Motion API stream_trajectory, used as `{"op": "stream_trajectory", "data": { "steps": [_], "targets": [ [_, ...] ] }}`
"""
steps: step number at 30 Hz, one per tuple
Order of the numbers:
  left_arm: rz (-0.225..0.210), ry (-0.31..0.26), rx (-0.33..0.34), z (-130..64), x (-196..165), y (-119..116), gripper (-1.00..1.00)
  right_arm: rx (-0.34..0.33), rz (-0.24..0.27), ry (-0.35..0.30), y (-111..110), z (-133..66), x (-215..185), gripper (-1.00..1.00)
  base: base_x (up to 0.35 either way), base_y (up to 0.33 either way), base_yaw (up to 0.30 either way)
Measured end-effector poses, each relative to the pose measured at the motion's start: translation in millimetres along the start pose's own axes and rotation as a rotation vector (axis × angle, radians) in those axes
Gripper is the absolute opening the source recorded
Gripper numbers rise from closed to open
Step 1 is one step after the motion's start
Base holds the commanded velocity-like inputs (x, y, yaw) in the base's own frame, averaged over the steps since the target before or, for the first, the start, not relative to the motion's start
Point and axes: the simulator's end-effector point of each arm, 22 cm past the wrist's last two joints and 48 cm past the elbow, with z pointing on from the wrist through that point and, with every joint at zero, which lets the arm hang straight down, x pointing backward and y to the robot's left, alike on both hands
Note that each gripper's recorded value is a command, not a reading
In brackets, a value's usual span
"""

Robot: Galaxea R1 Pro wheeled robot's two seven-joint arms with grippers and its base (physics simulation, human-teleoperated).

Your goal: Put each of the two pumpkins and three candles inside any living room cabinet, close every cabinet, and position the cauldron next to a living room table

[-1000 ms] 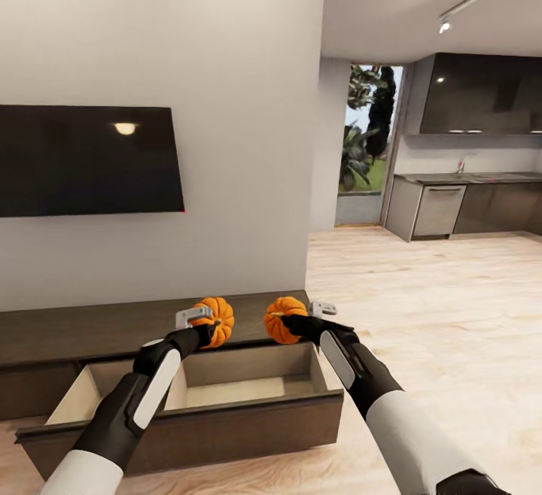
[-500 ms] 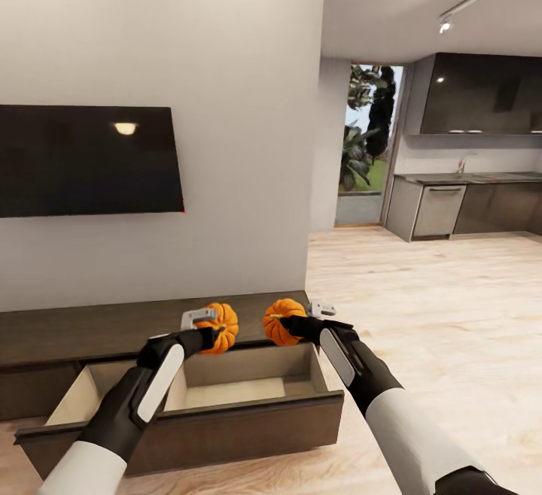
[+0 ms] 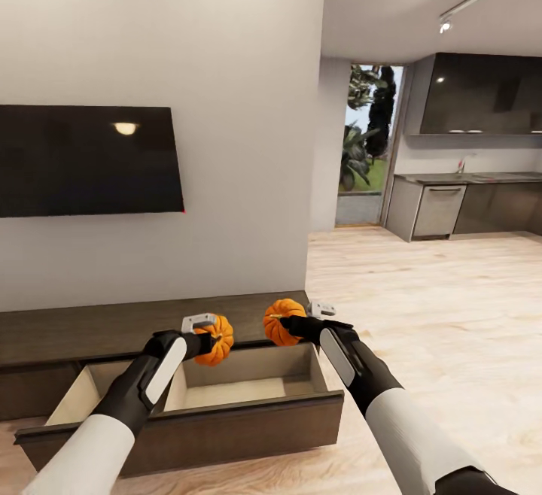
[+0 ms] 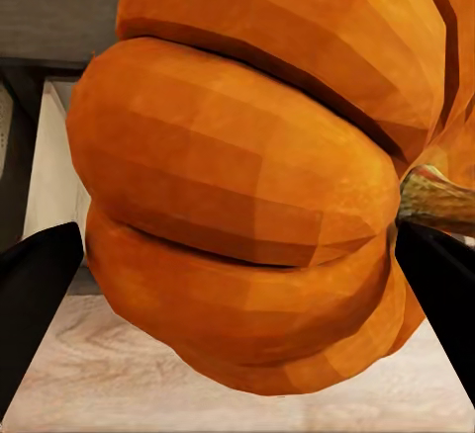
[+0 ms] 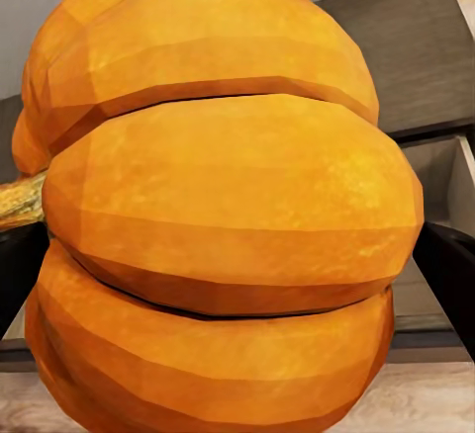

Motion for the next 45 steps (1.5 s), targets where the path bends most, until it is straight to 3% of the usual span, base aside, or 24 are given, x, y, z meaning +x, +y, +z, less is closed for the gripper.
{"op": "stream_trajectory", "data": {
  "steps": [18, 22, 29, 43, 45],
  "targets": [
    [0.008, -0.013, 0.003, -1.6, -4, -2, -1.0, 0.014, -0.004, 0.003, -2, 0.4, -1, -1.0, 0.18, 0.0, 0.0],
    [0.009, -0.016, 0.0, -2.0, -5, -2, -1.0, 0.061, -0.007, 0.049, -8, 5.1, 4, -1.0, 0.022, 0.0, 0.0],
    [0.009, -0.016, -0.004, -1.9, -5, -1, -1.0, 0.075, -0.009, 0.073, -9, 7.9, 7, -1.0, 0.002, 0.0, 0.0],
    [0.011, -0.008, -0.003, 14.7, 15, 2, -1.0, 0.067, -0.019, 0.062, -14, 18.7, 20, -1.0, 0.0, 0.0, 0.0],
    [0.011, -0.008, -0.002, 16.9, 18, 2, -1.0, 0.06, -0.041, 0.061, -10, 20.5, 24, -1.0, 0.0, 0.0, 0.0]
  ]
}}
